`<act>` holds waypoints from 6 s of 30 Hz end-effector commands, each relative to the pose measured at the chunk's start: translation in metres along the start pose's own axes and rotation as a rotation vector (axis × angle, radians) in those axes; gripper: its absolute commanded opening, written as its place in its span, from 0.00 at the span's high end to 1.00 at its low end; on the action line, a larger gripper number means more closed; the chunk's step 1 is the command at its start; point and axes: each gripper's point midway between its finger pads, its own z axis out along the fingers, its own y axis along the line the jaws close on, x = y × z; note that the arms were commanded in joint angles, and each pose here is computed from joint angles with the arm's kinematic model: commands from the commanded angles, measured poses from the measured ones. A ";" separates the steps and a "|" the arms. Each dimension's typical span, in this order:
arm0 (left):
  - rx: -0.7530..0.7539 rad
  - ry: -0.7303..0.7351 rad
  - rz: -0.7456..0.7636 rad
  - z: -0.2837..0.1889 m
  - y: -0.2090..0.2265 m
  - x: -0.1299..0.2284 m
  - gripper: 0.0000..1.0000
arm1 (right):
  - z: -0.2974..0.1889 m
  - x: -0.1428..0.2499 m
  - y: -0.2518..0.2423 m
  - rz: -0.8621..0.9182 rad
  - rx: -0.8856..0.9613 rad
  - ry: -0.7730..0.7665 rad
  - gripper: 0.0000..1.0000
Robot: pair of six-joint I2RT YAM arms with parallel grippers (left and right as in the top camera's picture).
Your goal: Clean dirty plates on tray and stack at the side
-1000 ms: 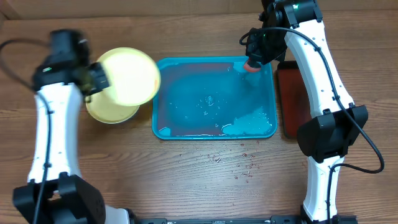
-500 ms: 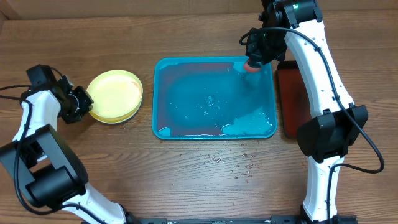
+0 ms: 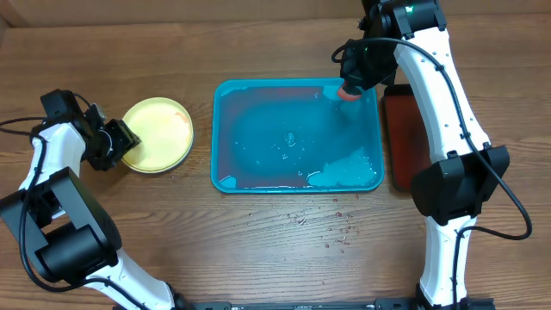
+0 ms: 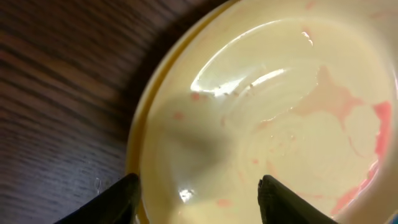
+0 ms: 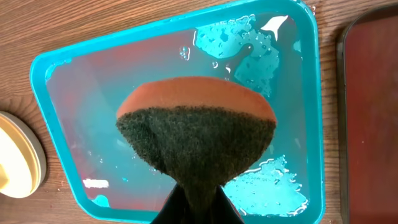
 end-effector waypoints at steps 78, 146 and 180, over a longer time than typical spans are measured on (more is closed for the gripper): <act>0.096 -0.253 0.762 -0.102 -0.259 0.055 0.00 | -0.306 0.089 -0.075 -0.353 -0.075 -0.629 0.00; 0.096 -0.253 0.762 -0.102 -0.259 0.055 0.00 | -0.078 0.177 -0.139 -0.524 -0.079 -1.448 0.00; 0.086 -0.253 0.762 -0.102 -0.258 0.055 0.00 | -0.057 0.178 -0.148 -0.481 -0.073 -1.357 0.00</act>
